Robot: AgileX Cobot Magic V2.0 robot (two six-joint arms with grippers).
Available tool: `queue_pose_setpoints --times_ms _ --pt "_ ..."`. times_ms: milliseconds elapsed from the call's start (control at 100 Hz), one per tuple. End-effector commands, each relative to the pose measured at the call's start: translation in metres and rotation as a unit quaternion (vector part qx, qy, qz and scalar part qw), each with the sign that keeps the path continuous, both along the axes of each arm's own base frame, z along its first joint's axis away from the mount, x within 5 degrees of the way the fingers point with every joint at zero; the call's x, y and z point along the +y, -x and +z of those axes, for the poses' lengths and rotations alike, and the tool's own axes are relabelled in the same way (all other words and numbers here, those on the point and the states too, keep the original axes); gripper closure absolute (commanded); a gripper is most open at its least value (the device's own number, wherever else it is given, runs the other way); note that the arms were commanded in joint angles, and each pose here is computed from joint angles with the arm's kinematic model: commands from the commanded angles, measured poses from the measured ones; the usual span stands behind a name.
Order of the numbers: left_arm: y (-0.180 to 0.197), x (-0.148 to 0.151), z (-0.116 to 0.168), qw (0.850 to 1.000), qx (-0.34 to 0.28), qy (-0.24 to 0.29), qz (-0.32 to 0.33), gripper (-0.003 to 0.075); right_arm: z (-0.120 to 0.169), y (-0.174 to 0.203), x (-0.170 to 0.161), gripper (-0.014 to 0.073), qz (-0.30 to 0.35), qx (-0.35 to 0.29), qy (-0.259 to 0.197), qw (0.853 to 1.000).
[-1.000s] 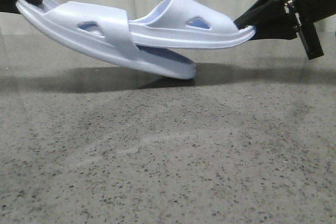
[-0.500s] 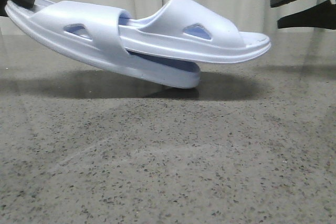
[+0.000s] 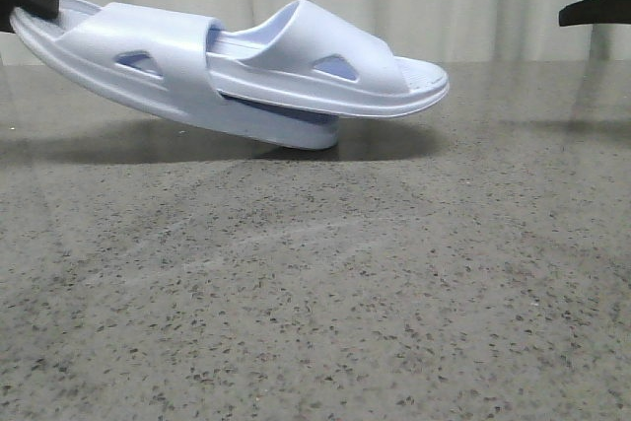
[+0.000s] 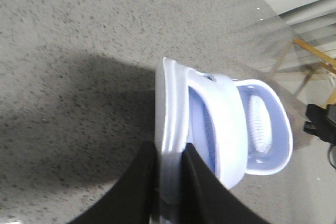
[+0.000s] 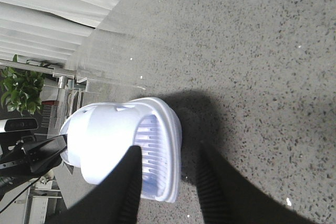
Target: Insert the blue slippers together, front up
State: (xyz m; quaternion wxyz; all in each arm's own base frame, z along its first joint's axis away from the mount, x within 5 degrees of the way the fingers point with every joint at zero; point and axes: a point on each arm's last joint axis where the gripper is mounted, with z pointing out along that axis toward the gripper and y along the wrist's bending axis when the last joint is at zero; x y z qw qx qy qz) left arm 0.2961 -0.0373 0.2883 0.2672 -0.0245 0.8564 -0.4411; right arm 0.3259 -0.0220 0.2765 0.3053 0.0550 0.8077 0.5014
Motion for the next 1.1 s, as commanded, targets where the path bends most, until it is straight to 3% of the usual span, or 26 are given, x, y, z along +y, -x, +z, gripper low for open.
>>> queue_pose_setpoints --times_ms 0,140,290,380,550,620,750,920,1090 --pt "0.0 -0.003 0.018 0.999 -0.038 0.005 0.006 0.0704 0.031 0.011 0.006 0.0391 0.045 -0.051 -0.041 0.997" --pt "0.0 -0.01 0.011 0.998 -0.043 -0.052 -0.011 0.0702 0.031 0.011 0.006 0.0391 0.044 -0.051 -0.041 0.997" --pt "-0.005 -0.024 -0.001 0.996 -0.043 -0.076 -0.033 0.0677 0.03 0.011 0.006 0.0391 0.045 -0.05 -0.038 0.997" --pt "-0.009 -0.029 -0.009 0.996 -0.033 -0.079 -0.04 0.058 0.029 0.011 0.006 0.0391 0.048 -0.048 -0.032 0.997" --pt "-0.014 -0.03 -0.02 0.995 -0.026 -0.088 -0.041 0.0288 0.028 0.012 0.006 0.0391 0.05 -0.046 -0.029 0.997" --pt "-0.015 -0.03 -0.02 0.994 -0.034 -0.093 -0.042 0.0239 0.028 0.012 0.006 0.0391 0.05 -0.046 -0.029 0.997" --pt "-0.017 -0.029 -0.015 0.991 -0.056 -0.11 -0.048 0.0252 0.028 0.012 0.004 0.0391 0.049 -0.045 -0.025 0.997" --pt "-0.02 -0.026 0.01 0.984 -0.104 -0.135 -0.054 0.0326 0.028 0.014 -0.01 0.0391 0.028 -0.046 -0.022 0.998" --pt "-0.015 -0.022 0.048 0.971 -0.172 -0.162 -0.04 0.0484 0.033 0.018 -0.024 0.0391 0.002 -0.054 -0.02 0.998"
